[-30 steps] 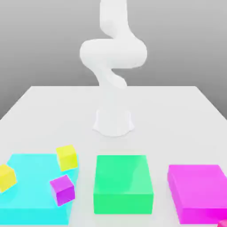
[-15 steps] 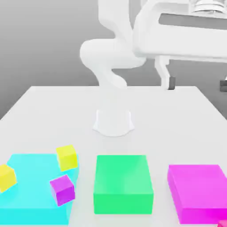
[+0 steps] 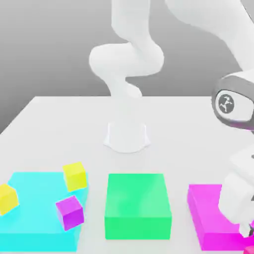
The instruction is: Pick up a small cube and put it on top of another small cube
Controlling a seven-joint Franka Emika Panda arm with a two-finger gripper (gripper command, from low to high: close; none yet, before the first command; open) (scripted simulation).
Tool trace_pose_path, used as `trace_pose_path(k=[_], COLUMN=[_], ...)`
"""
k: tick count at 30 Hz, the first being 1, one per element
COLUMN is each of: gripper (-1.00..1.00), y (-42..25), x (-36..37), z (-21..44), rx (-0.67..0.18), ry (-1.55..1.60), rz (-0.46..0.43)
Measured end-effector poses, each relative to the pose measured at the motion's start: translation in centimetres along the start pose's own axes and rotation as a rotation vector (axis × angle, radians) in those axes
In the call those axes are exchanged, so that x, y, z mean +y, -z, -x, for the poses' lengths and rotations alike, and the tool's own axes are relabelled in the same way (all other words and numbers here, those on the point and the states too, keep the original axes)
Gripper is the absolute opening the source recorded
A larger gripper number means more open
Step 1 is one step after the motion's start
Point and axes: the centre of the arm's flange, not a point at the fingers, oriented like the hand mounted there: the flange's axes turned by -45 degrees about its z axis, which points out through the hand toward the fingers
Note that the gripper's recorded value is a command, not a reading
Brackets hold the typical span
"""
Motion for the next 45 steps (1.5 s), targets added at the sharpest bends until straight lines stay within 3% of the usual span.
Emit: trace_pose_path(k=[4, 5, 11, 16, 25, 32, 35, 36, 45], gripper=[0.00, -1.00, -1.00, -1.00, -1.00, -1.00, -1.00, 1.00, 1.00], y=[-6.6, -7.9, -8.5, -2.7, 3.9, 8.7, 5.8, 4.5, 6.0], x=[-1.2, -1.3, -1.3, -0.3, 21.0, 38.6, 41.7, 38.8, 36.3], z=[0.3, 0.4, 0.4, 0.4, 6.7, 21.2, 24.6, 22.4, 20.5], rx=[-0.026, -0.027, -0.026, -0.029, -0.047, -0.036, -0.032, -0.032, -0.032], ry=[0.009, 0.010, 0.010, -0.006, -0.426, -0.924, -1.025, -0.947, -0.884], rz=[-0.013, -0.013, -0.015, -0.010, 0.050, 0.010, 0.003, 0.002, 0.001])
